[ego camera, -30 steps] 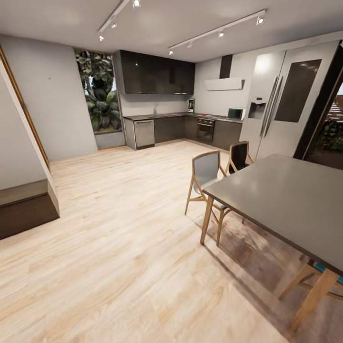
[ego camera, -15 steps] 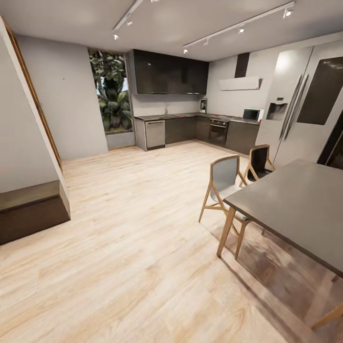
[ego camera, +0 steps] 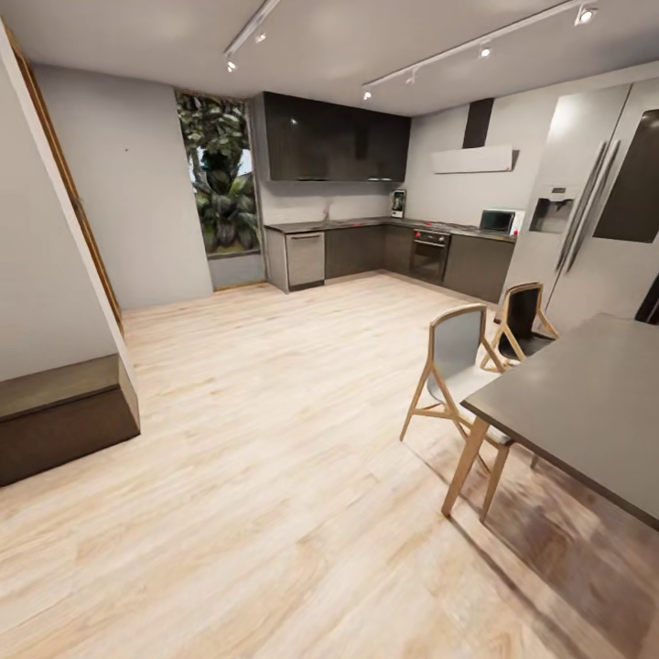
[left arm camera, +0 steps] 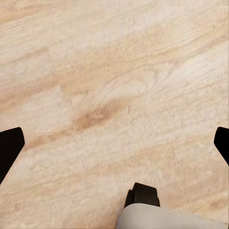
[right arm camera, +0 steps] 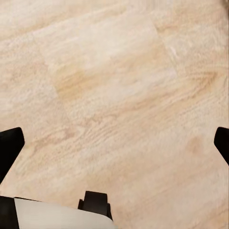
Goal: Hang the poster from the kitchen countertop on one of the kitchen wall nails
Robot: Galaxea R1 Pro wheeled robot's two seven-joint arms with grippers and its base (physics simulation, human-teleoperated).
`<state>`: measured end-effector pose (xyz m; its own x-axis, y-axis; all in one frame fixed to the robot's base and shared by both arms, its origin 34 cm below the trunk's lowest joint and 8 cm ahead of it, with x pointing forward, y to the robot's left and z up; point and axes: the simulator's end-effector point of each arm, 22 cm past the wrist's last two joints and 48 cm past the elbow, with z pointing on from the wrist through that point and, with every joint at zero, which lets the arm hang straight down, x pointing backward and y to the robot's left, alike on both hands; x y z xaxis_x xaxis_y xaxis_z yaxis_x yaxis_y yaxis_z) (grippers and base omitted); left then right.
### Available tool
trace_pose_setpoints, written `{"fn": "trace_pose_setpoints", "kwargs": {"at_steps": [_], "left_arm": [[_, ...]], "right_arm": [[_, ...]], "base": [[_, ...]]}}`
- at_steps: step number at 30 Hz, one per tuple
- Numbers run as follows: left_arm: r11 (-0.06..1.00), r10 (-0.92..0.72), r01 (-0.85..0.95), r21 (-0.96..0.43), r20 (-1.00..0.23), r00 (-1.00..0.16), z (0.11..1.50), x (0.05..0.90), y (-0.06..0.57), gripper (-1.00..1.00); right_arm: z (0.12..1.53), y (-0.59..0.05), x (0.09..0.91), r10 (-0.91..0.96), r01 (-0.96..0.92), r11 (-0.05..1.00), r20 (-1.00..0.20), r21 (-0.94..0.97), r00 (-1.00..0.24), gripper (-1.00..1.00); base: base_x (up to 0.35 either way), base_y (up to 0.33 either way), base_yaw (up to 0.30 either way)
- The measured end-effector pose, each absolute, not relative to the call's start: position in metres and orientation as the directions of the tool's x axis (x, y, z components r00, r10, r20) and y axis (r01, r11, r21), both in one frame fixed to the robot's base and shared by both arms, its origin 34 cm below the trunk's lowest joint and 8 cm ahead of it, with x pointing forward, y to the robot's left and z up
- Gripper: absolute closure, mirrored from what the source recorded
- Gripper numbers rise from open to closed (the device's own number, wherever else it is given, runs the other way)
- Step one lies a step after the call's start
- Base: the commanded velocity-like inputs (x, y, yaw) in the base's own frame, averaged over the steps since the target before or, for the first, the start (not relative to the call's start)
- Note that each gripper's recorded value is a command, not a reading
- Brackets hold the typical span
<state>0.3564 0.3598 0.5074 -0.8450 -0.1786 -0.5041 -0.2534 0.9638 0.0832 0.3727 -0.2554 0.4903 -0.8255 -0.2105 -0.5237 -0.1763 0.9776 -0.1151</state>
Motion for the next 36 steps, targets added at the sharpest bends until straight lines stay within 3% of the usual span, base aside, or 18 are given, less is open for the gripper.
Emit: {"fn": "trace_pose_setpoints", "kwargs": {"at_steps": [25,36], "left_arm": [[0.964,-0.179,-0.253,0.083,-0.504,-0.845,0.5075,0.3566,0.3598,-1.00],[0.964,-0.178,-0.253,0.083,-0.504,-0.845,0.5075,0.3566,0.3597,-1.00]], "right_arm": [[0.4904,-0.2558,0.3728,-0.209,-0.175,0.978,-0.524,-0.115,-0.826,-1.00],[0.4904,-0.2559,0.3727,-0.209,-0.175,0.978,-0.524,-0.115,-0.826,-1.00]], "base": [[0.307,0.177,-0.002],[0.320,0.140,-0.188]]}}
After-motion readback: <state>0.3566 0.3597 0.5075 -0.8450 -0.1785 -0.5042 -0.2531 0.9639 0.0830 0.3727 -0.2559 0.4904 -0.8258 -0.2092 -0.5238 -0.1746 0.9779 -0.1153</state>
